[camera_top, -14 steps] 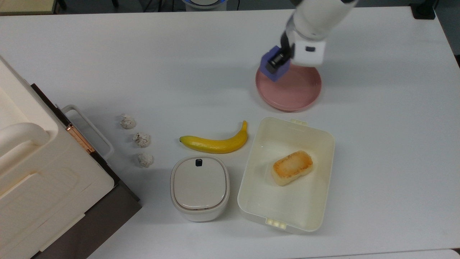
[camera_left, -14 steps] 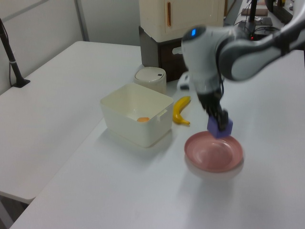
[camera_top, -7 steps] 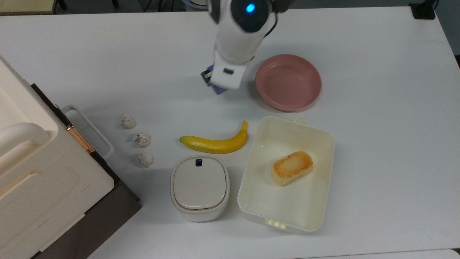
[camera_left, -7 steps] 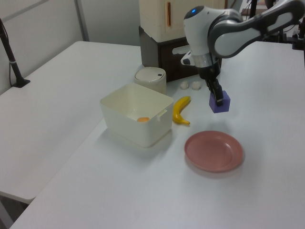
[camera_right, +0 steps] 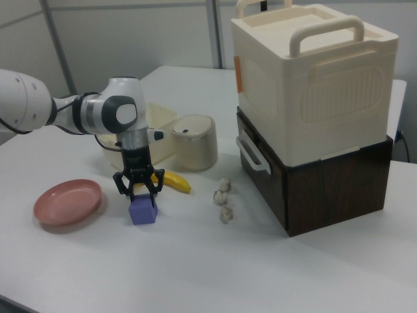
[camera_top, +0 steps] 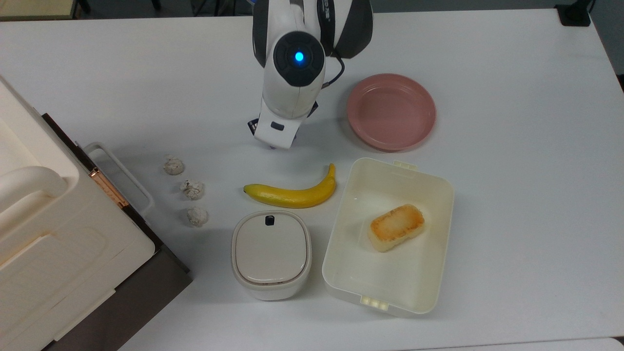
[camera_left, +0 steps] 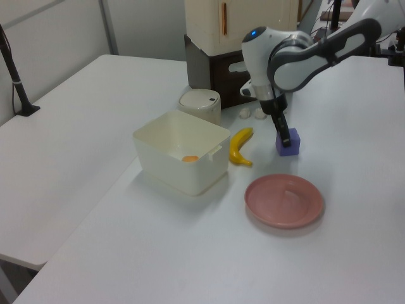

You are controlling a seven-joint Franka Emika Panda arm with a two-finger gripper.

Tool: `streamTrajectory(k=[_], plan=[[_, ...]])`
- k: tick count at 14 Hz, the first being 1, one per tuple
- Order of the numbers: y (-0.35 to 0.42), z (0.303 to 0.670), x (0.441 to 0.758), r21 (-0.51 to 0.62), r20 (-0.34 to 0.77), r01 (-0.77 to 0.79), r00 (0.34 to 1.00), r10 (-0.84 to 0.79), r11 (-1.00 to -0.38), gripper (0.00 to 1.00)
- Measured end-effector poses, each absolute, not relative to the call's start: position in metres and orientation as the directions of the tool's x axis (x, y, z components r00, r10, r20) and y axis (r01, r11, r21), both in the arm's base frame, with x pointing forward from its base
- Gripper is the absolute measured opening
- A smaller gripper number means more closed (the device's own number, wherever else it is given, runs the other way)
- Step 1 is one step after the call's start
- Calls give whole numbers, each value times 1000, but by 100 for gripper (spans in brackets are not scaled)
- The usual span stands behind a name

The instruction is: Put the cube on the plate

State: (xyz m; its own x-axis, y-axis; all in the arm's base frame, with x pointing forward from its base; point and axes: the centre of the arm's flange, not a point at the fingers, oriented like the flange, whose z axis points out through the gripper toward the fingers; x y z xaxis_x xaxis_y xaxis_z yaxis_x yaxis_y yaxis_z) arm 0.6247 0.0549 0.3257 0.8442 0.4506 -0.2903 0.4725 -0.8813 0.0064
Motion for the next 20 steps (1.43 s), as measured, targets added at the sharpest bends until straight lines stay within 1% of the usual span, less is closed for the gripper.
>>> streamTrajectory(k=[9,11,13,16,20], plan=[[59,329,626,13,-284,468,849,445,-884,55],[83,344,627,32,-257,456,864,433,-890,55],[132,361,620,48,-220,429,885,410,-902,55],[196,368,605,35,-195,396,903,382,-918,55],[230,373,596,-7,-178,346,923,341,-938,55]])
